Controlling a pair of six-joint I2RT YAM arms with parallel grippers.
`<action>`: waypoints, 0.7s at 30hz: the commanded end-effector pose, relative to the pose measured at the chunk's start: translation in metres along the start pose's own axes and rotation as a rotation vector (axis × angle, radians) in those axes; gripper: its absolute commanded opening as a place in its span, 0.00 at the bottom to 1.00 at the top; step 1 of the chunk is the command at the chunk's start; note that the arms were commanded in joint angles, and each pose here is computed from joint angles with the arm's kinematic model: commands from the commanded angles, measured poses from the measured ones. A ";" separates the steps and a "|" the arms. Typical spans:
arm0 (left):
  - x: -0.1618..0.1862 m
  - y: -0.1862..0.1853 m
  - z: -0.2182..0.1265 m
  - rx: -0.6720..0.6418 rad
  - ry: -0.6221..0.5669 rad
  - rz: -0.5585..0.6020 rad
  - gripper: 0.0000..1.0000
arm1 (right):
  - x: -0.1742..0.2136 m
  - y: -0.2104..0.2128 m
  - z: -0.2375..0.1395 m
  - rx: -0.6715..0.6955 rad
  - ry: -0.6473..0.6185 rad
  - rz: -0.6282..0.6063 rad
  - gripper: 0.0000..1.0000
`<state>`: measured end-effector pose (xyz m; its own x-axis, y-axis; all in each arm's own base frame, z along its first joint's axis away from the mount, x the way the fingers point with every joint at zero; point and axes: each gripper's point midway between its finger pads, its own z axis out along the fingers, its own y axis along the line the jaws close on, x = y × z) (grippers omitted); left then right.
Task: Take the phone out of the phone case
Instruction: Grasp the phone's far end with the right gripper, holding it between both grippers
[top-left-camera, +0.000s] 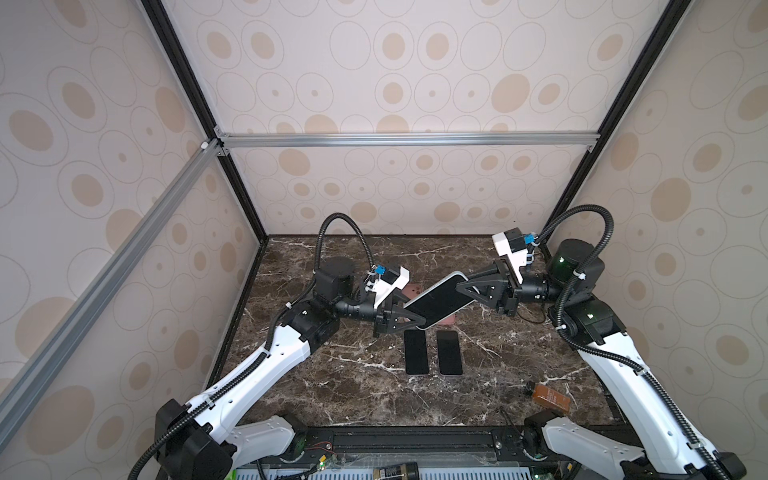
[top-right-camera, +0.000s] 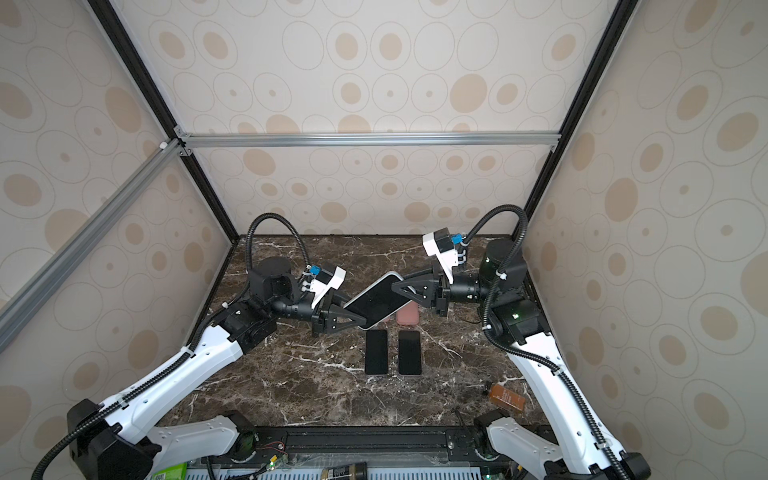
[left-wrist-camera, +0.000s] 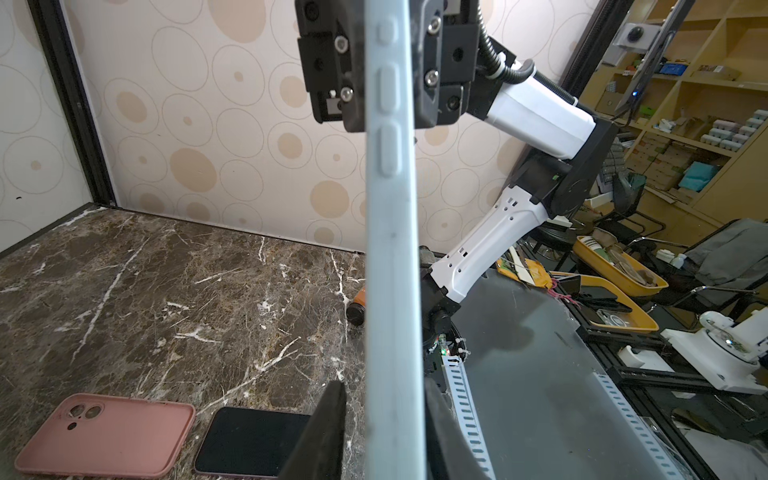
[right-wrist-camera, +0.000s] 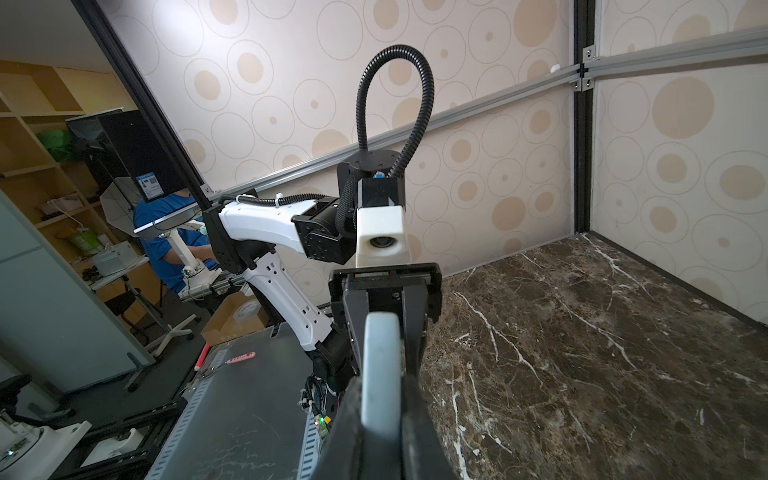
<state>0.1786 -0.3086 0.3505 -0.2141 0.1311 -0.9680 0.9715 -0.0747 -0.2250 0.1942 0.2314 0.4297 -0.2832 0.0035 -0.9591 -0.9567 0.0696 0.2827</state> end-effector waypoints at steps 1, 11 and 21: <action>-0.016 -0.014 -0.002 0.046 -0.039 0.051 0.33 | -0.003 0.002 -0.001 -0.018 -0.008 -0.021 0.00; -0.013 -0.014 -0.001 0.051 -0.036 0.041 0.11 | -0.004 -0.001 0.001 -0.026 -0.018 -0.012 0.00; -0.016 -0.010 -0.003 0.007 -0.026 0.084 0.00 | -0.005 -0.001 0.000 -0.015 -0.008 0.005 0.40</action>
<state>0.1800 -0.3087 0.3495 -0.2411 0.1299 -0.9618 0.9658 -0.0653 -0.2509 0.1984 0.2338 0.4230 -0.3095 0.0008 -0.9509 -0.9494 0.0554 0.3091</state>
